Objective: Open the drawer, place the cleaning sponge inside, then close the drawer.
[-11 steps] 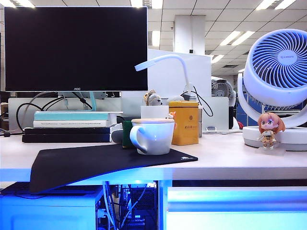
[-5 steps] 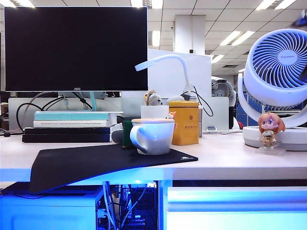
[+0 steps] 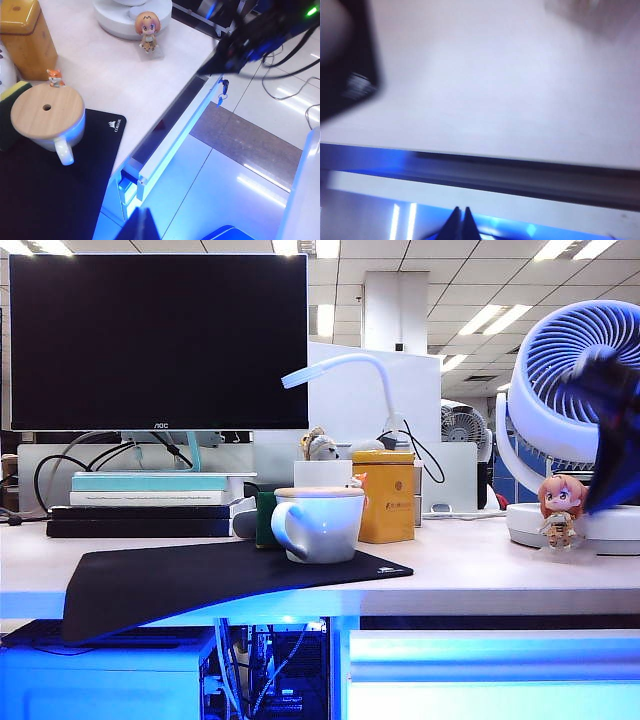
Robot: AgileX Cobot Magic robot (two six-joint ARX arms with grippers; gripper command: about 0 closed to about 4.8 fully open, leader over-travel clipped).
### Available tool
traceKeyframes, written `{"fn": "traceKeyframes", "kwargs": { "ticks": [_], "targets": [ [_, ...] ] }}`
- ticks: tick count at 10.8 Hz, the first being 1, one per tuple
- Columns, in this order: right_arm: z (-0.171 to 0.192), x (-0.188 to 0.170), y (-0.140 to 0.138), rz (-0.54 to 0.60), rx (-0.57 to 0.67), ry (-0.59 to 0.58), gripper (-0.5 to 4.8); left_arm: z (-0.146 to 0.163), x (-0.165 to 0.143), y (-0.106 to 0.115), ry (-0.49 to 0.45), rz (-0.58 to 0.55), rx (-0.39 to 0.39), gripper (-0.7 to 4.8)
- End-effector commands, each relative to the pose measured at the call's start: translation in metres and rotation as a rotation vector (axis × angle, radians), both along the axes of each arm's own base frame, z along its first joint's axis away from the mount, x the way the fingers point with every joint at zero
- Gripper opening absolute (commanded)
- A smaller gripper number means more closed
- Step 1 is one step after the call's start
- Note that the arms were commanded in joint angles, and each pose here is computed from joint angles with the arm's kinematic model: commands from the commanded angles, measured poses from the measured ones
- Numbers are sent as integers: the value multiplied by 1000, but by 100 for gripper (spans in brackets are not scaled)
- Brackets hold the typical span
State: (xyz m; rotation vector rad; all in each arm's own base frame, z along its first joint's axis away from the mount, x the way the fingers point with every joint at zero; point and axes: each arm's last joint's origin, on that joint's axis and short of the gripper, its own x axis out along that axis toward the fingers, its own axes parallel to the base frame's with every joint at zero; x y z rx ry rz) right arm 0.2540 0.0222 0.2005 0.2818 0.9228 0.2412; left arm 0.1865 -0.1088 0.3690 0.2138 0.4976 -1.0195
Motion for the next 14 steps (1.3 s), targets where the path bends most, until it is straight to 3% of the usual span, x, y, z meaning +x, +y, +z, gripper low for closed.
{"fn": "traceKeyframes", "kwargs": {
  "ticks": [1, 5, 14],
  "targets": [
    [-32, 17, 4, 1, -39, 83, -5, 3, -1, 0, -20, -9, -11, -6],
    [-81, 36, 3, -33, -98, 165, -5, 4, 0, 0, -24, -8, -12, -5],
    [-89, 22, 3, -4, -118, 317, -5, 4, 0, 0, -28, -8, -15, -5]
  ]
}}
